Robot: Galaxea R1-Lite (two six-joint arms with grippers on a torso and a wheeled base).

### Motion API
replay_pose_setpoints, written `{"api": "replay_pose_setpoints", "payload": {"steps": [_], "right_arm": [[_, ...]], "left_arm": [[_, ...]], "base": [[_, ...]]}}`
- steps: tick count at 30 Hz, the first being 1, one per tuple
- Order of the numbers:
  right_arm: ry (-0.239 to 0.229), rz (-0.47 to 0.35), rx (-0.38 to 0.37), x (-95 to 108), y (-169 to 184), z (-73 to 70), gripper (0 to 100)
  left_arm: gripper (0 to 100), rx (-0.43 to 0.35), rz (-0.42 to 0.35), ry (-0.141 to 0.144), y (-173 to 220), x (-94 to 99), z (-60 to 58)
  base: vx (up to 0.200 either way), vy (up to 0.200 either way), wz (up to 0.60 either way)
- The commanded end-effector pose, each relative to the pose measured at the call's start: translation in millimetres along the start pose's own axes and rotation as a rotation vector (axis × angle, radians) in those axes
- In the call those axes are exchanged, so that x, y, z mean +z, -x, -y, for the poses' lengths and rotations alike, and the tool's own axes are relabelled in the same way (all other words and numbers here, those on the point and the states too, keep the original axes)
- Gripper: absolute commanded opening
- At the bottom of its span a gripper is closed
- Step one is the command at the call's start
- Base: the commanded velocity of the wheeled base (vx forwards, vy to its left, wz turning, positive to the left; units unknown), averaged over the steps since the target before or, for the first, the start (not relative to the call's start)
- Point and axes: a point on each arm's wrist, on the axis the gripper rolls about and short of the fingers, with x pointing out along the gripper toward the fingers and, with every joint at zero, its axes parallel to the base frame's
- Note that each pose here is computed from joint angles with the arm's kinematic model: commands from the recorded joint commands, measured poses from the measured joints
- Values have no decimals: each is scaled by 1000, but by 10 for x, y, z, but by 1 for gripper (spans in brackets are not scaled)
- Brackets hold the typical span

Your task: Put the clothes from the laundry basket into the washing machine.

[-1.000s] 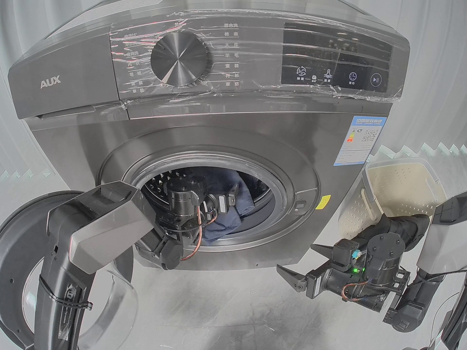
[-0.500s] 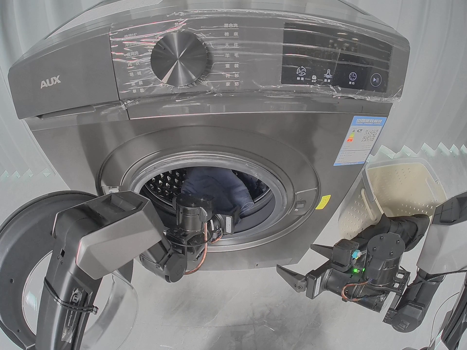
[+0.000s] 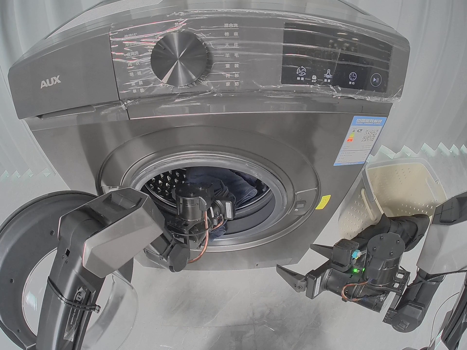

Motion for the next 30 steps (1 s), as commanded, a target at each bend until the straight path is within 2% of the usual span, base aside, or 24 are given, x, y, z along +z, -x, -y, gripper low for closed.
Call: {"api": "replay_pose_setpoints", "payload": {"steps": [1,8,11,16,17,21,25,28,30], "right_arm": [[0,1,0,0,-3,0,100],[0,3,0,4,-2,-1,100],[0,3,0,4,-2,-1,100],[0,1,0,0,-3,0,100],[0,1,0,0,-3,0,100],[0,-4,0,-10,-4,1,100],[-1,-5,-1,-13,-6,1,100],[1,-8,0,-21,-10,-2,100],[1,-13,0,-32,-15,-1,100]], "left_arm": [[0,28,78,18,-137,128,-89],[0,85,208,42,-337,364,-276],[0,87,230,47,-358,419,-293],[0,92,229,47,-347,391,-320],[100,90,230,49,-337,386,-313],[100,83,179,50,-223,330,-257],[100,44,75,30,53,297,-110],[100,9,-14,6,262,226,-11],[100,-10,-49,-10,347,195,25]], "base": [[0,0,0],[0,0,0],[0,0,0],[0,0,0],[0,0,0],[0,0,0],[0,0,0],[0,0,0],[0,0,0]]}}
